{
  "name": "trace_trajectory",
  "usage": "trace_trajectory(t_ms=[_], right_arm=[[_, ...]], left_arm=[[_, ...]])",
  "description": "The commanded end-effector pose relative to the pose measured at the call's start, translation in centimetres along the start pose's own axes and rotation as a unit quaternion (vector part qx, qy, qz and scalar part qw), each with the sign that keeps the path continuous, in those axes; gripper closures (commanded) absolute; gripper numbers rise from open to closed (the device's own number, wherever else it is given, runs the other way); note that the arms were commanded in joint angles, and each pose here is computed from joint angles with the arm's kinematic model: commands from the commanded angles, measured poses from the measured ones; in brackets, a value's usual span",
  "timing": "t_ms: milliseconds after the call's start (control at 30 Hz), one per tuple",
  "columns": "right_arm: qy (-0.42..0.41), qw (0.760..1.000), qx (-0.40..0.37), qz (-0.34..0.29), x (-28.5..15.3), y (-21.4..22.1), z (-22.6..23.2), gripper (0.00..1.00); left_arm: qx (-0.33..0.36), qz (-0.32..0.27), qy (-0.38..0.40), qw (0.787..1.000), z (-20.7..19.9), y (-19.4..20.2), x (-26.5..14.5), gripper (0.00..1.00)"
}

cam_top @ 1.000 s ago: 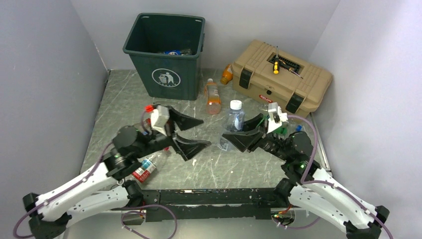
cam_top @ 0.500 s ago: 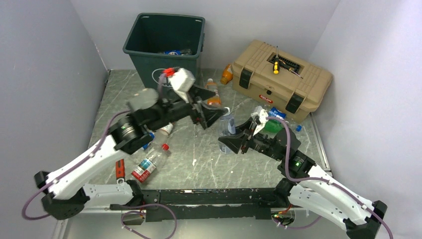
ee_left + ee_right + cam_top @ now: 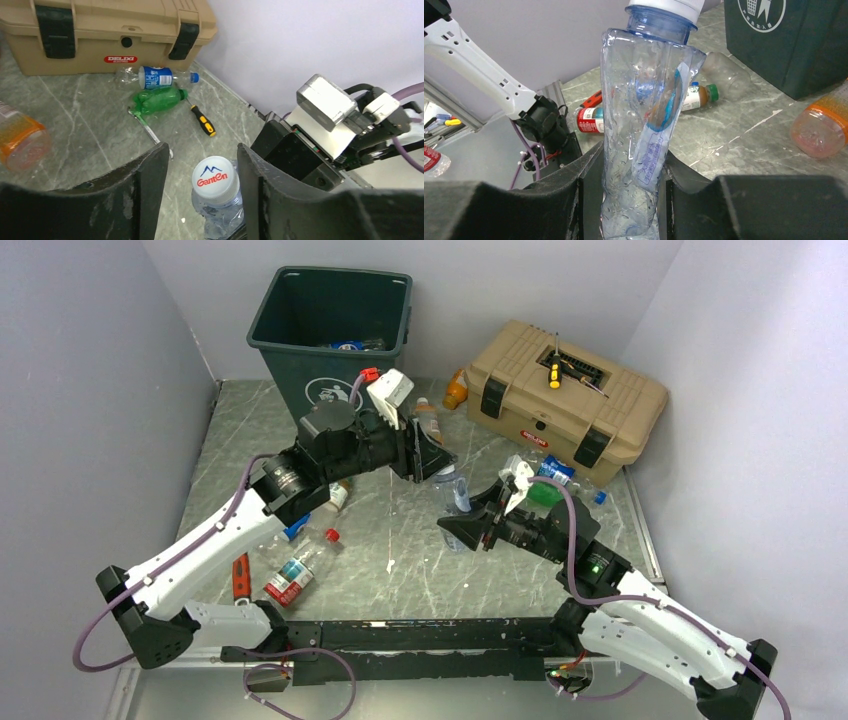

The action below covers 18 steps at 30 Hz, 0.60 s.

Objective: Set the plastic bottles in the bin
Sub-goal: Place the plastic bottle in the trash bin.

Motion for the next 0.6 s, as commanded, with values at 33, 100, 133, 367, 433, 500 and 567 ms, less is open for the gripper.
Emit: trace_trajectory(t_ms=[33,100,133,367,433,500,567], right_arm=[[-0.002,1.000,-0.017,-0.021,0.2,-0.9,0.0,1.00],[-0.001,1.000,-0.016,-0.023,0.2,-0.9,0.0,1.00],[-0.001,1.000,-0.016,-0.024,0.3,-0.8,0.0,1.00],[0.000,1.000,-0.018,-0.024,0.5,-0.8,-0.1,1.00],[0.001,0.999,-0.019,-0.027,0.5,-0.9,-0.1,1.00],[-0.002,0.999,-0.020,-0.032,0.4,-1.0,0.0,1.00],[-0.003,0.999,-0.022,-0.037,0.3,-1.1,0.0,1.00]], left_arm=[[-0.011,-0.007,0.055,0.998,-2.3,-1.0,-0.7,0.34],[-0.015,0.001,0.057,0.998,-2.2,-0.5,-0.5,0.32],[-0.018,0.004,0.056,0.998,-2.0,-0.3,-0.4,0.33],[-0.032,0.026,0.060,0.997,-1.6,0.9,0.0,0.48],[-0.035,0.027,0.050,0.998,-1.3,1.1,0.0,0.37],[-0.041,0.020,0.027,0.999,-0.5,1.0,-0.1,0.23],[-0.045,0.015,0.016,0.999,-0.1,1.1,-0.2,0.17]])
Point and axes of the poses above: each gripper's point midway between its finger pads, its own x axis out along the fingers, its own z axis along the line the jaws close on, y = z × x, the point moved 3 cm from there along -x, back along the fingers, and after that the axes turned 13 degrees about -x, right-handed, at the moved point
